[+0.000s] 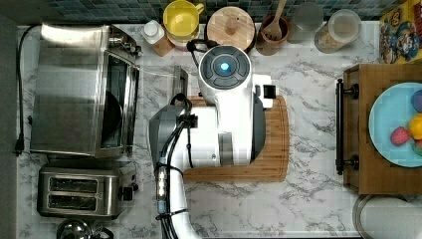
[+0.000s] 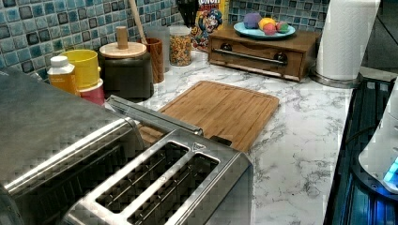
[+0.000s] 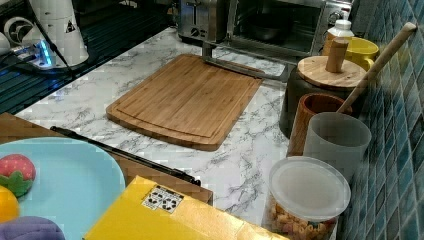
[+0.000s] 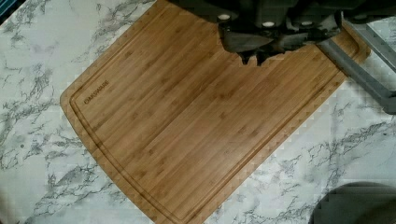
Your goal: Close the oven.
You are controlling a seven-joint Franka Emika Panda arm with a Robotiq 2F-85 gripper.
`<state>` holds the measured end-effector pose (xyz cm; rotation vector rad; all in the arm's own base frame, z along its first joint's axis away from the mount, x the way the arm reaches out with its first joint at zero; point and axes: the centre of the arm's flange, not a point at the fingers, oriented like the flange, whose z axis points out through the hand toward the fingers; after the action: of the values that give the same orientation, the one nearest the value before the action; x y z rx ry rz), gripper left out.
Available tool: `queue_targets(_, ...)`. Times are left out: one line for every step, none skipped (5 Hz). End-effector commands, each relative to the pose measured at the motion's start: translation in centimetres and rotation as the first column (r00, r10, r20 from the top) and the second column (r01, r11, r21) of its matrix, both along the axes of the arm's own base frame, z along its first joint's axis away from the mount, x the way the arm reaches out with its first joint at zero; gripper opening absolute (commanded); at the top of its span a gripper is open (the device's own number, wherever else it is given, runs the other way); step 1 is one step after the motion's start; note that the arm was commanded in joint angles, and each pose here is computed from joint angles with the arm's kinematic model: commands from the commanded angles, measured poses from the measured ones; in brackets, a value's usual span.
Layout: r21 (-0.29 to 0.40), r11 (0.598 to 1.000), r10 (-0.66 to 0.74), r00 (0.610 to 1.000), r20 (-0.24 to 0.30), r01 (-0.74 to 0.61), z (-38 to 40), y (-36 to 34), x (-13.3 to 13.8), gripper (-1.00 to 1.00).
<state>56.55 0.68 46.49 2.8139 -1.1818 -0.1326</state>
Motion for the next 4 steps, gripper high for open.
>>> queue_targets(0.04, 0.995, 0.089, 0.996, 0.021, -0.09, -2.3, -0.4, -1.2, -1.0)
queue_targets(0.158, 0.969, 0.175, 0.98, 0.092, -0.188, -4.5, -2.5, -1.5, -1.0)
queue_targets(0.273, 0.923, 0.223, 0.955, 0.196, -0.272, -7.8, -5.1, -1.8, -1.0)
queue_targets(0.319, 0.874, 0.256, 0.906, 0.338, -0.367, -9.3, -7.1, -2.3, -1.0)
